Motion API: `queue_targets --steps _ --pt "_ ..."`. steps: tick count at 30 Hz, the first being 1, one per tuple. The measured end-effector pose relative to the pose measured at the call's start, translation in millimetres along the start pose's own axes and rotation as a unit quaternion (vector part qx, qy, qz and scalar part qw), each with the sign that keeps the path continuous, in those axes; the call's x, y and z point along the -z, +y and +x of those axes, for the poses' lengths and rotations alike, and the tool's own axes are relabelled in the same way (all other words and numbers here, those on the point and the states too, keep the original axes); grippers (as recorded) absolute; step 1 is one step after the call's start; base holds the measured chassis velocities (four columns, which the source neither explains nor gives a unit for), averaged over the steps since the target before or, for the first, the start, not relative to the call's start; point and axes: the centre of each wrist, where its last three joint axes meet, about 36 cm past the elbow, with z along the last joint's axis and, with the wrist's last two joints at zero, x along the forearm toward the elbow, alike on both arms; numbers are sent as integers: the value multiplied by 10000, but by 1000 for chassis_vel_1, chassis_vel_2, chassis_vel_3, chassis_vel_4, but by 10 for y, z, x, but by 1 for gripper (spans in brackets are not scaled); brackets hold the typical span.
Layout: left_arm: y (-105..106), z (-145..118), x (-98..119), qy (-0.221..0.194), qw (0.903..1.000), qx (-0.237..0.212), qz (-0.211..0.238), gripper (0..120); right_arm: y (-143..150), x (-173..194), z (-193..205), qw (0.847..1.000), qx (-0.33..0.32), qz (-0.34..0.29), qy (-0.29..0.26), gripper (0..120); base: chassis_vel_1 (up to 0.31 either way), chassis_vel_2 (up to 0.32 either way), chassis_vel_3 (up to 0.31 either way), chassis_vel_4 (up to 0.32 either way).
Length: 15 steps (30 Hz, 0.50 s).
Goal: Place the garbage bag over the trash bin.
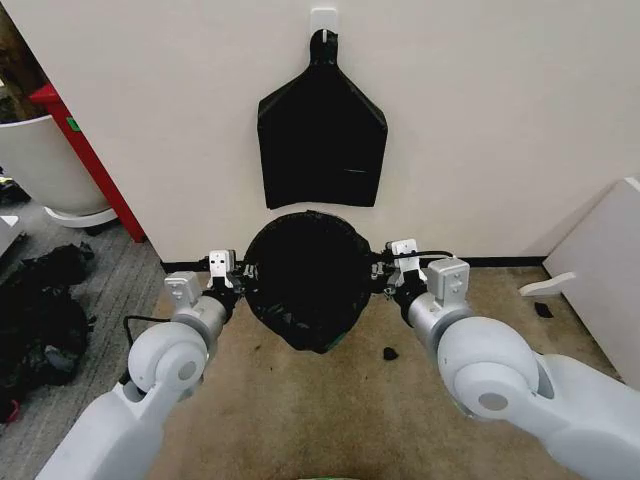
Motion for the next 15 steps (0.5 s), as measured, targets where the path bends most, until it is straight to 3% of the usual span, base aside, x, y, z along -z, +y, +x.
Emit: queue_targets --steps 7,15 --pt "17 -31 -24 38 10000 19 -10 1 120 16 104 9995 281 -139 -8 29 0 0 0 0" --pt "43 -66 -48 65 10000 35 -39 1 183 -72 149 9982 262 493 -211 58 0 0 0 0"
